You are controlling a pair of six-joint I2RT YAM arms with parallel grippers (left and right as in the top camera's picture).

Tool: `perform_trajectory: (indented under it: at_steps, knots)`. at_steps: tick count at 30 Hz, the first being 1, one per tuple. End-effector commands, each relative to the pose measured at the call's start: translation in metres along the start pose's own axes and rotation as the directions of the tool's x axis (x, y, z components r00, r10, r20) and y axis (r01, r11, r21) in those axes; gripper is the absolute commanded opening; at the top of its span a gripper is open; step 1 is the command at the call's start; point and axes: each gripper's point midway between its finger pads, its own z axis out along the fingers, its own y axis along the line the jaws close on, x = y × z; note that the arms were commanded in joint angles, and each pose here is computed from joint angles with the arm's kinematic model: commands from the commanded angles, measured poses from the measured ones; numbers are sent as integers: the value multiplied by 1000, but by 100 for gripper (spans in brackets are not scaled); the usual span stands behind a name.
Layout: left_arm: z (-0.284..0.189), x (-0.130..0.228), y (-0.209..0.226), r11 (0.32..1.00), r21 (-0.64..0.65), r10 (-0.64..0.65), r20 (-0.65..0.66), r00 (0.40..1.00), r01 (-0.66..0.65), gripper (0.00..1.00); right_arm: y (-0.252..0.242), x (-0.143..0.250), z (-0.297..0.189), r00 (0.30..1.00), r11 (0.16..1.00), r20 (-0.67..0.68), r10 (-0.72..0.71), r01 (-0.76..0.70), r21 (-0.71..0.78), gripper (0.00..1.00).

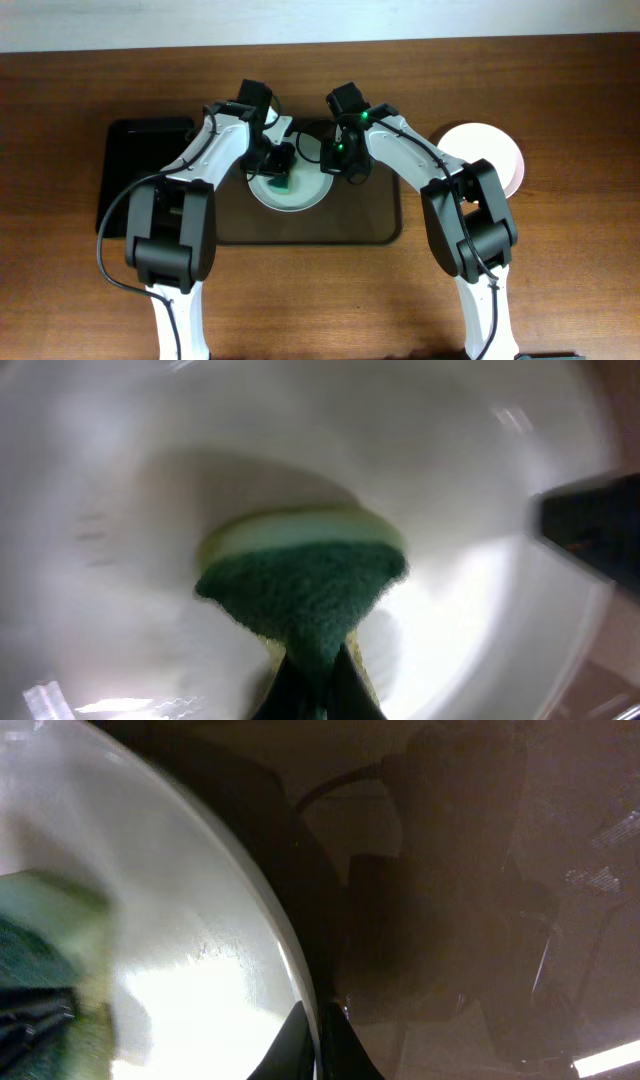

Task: Clean dirty plates on tray and stack at the side
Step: 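Scrub the last white plate with the sponge in the left gripper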

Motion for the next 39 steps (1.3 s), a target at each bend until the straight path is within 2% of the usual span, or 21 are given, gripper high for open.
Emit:
perform_trajectory:
  at_steps: [1, 3, 6, 8, 9, 11, 12, 14, 16, 18, 21, 23, 25, 27, 30, 32, 35, 36, 39]
  knots:
    - [9, -12, -21, 992, 107, 55, 53, 997, -61, 1, -21, 7, 17, 999, 997, -24, 27, -25, 69, 4]
    - [10, -26, 12, 997, -81, 21, 101, 995, -13, 1, -21, 7, 17, 999, 997, -24, 27, -25, 69, 4]
    - [1, -44, 53, 950, -310, 28, 171, 985, 27, 1, -21, 7, 17, 999, 997, -24, 27, -25, 69, 4]
    - [-6, -39, 73, 905, -424, 24, 158, 987, 46, 1, -21, 7, 17, 999, 997, -24, 27, -25, 69, 4]
    - [-6, -25, 77, 893, -448, 6, 101, 995, 40, 1, -21, 7, 17, 999, 997, -24, 27, -25, 69, 4]
    - [-5, -6, 76, 895, -444, -25, 32, 999, 37, 1, -21, 7, 17, 999, 997, -24, 27, -25, 69, 4]
    - [-8, 7, 60, 928, -368, -69, -32, 997, 52, 1, -21, 6, 17, 999, 997, -24, 26, -25, 69, 4]
    - [-25, 7, 27, 973, -224, -69, -85, 994, 48, 1, -21, 7, 17, 999, 997, -24, 27, -25, 69, 4]
    - [-32, 1, -10, 999, -24, 27, -89, 996, -29, 1, -22, 7, 17, 999, 997, -28, 27, -25, 71, 4]
    - [-32, -15, -6, 998, -43, 47, -26, 999, -48, 1, -22, 7, 17, 999, 997, -28, 25, -23, 71, 4]
    - [-37, -65, 21, 977, -204, 99, 159, 982, -65, 1, -22, 8, 17, 999, 997, -28, 25, -23, 71, 4]
    - [-30, -72, 41, 952, -301, 102, 167, 981, -48, 1, -22, 8, 17, 999, 997, -30, 25, -23, 73, 4]
    - [-7, -62, 53, 947, -319, 84, 112, 990, -45, 1, -22, 8, 17, 999, 997, -30, 25, -23, 73, 4]
    - [15, -36, 57, 950, -307, 51, -1, 999, -49, 1, -22, 8, 17, 999, 997, -30, 25, -23, 73, 4]
    - [14, -3, 59, 946, -318, 11, -132, 991, -53, 1, -22, 8, 17, 999, 997, -30, 25, -23, 73, 4]
    - [5, 13, 76, 906, -417, -12, -201, 980, -75, 1, -22, 8, 17, 999, 997, -30, 25, -23, 73, 4]
    - [0, 32, 75, 906, -415, -34, -274, 961, -86, 1, -22, 8, 17, 999, 997, -29, 25, -22, 72, 4]
    - [1, 39, 69, 921, -377, -27, -307, 951, -95, 1, -22, 7, 17, 999, 997, -28, 25, -23, 72, 4]
    - [7, 55, 28, 984, -109, 88, -370, 925, -138, 1, -22, 7, 17, 999, 997, -28, 25, -23, 71, 4]
